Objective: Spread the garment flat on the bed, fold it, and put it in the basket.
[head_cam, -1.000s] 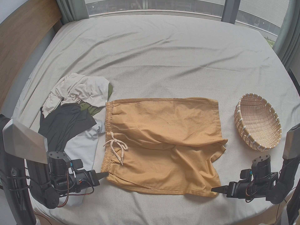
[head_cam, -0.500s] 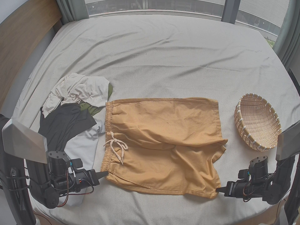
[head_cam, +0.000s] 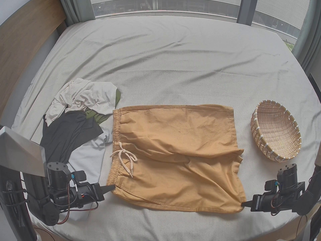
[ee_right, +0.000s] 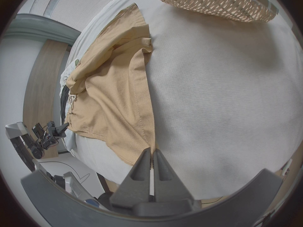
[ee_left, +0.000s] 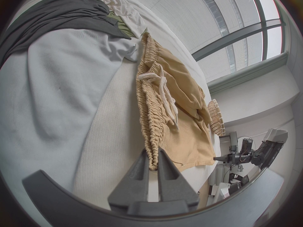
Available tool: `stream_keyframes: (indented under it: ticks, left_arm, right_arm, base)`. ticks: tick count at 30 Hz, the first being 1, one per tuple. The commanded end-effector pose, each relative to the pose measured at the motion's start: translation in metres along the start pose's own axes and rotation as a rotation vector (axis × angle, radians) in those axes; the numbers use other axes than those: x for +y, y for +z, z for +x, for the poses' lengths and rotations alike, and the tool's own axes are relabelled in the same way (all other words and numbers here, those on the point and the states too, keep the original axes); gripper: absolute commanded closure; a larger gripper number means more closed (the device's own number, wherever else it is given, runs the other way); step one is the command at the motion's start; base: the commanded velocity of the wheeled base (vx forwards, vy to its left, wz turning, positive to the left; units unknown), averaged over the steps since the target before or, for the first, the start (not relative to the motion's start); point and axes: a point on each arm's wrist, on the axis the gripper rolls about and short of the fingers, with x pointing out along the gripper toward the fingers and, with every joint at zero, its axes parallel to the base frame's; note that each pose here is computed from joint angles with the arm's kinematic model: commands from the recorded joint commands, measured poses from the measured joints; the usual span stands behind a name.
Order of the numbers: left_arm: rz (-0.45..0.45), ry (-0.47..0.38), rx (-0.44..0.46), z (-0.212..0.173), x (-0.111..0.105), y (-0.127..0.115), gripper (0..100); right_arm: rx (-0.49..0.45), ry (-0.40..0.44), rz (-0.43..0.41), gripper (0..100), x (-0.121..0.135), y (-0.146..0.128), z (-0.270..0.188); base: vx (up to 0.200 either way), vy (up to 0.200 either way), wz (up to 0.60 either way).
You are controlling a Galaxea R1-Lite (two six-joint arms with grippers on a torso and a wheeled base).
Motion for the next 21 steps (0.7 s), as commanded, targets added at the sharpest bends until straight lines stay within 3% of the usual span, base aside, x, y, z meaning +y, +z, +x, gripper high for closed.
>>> stream_keyframes:
  ticks: [1, 11, 20, 21]
  left_arm:
    - [0.014, -0.007, 0.021, -0.012, -0.006, -0.006, 100]
    - [0.038, 0.015, 0.060, -0.014, -0.002, -0.014, 100]
    - [0.063, 0.028, 0.066, -0.013, 0.001, -0.015, 100]
    - [0.067, 0.029, 0.068, -0.014, 0.001, -0.016, 0]
  right_arm:
    - [-0.076, 0.003, -0.021, 100, -0.001, 0.002, -0.021]
    - [0.002, -0.015, -0.017, 100, -0.001, -0.007, -0.019]
    - [0.016, -0.013, -0.022, 100, 0.000, -0.008, -0.019]
    - [0.017, -0.012, -0.025, 100, 0.000, -0.008, -0.019]
  base:
    - [0.000, 0.000, 0.00]
    - [0.000, 0.000, 0.00]
    - [0.000, 0.000, 0.00]
    - [0.000, 0.000, 0.00]
